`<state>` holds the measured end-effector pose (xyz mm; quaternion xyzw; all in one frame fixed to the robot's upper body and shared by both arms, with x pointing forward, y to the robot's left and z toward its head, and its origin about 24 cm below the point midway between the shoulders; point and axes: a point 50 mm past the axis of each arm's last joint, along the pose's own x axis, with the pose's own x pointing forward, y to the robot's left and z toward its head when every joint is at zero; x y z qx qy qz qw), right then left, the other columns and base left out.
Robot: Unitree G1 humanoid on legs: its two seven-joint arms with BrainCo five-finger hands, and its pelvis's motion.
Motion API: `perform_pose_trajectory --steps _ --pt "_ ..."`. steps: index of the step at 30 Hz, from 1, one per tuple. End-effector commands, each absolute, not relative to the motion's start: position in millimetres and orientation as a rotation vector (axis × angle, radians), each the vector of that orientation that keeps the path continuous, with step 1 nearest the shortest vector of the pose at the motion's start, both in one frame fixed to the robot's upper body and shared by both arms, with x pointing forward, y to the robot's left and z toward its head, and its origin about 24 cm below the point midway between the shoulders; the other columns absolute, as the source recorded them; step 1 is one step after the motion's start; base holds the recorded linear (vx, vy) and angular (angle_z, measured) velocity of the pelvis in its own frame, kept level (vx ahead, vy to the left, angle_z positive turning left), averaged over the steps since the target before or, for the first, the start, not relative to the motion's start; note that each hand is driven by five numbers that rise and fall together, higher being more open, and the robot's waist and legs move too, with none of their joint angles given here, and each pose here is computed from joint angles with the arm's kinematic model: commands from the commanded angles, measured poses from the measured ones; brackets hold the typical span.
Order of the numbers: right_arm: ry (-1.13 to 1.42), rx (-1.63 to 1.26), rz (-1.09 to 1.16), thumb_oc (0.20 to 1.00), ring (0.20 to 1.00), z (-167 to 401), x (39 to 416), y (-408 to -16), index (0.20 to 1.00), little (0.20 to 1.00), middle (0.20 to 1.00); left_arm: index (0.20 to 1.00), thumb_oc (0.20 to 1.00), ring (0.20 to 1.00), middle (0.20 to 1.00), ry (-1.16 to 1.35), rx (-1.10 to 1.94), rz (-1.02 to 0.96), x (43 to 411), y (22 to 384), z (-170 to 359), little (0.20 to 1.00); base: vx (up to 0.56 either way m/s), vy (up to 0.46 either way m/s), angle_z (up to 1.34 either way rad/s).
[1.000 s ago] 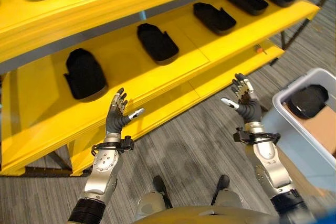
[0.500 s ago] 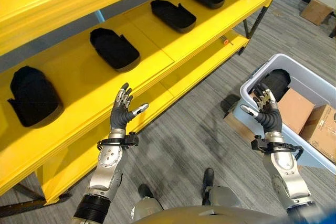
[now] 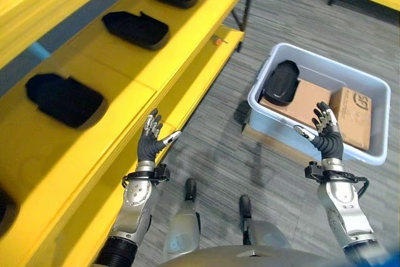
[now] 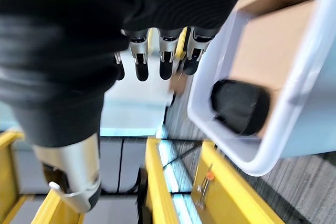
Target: Move parts from the plastic box to the shelf.
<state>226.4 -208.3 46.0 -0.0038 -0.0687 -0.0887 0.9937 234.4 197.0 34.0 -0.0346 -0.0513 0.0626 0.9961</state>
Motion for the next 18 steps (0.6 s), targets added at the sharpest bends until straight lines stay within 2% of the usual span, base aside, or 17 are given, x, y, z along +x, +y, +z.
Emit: perform_pose_trajectory --steps 1,11,18 --pt "-0.268 0.004 -0.109 1.0 1.0 72 241 -194 1.0 1.0 1.0 1.0 1.0 1.0 1.0 -0.238 -0.087 0.108 238 196 58 1.0 0.2 0.225 -0.87" --pt "-0.258 0.02 -0.049 1.0 1.0 74 254 -176 1.0 1.0 1.0 1.0 1.0 1.0 1.0 -0.283 -0.109 0.112 247 194 69 1.0 0.15 0.192 -0.4" --pt "-0.26 0.044 -0.008 1.0 1.0 76 254 -165 1.0 1.0 1.0 1.0 1.0 1.0 1.0 -0.292 -0.062 0.073 257 188 77 1.0 0.11 0.193 -0.11"
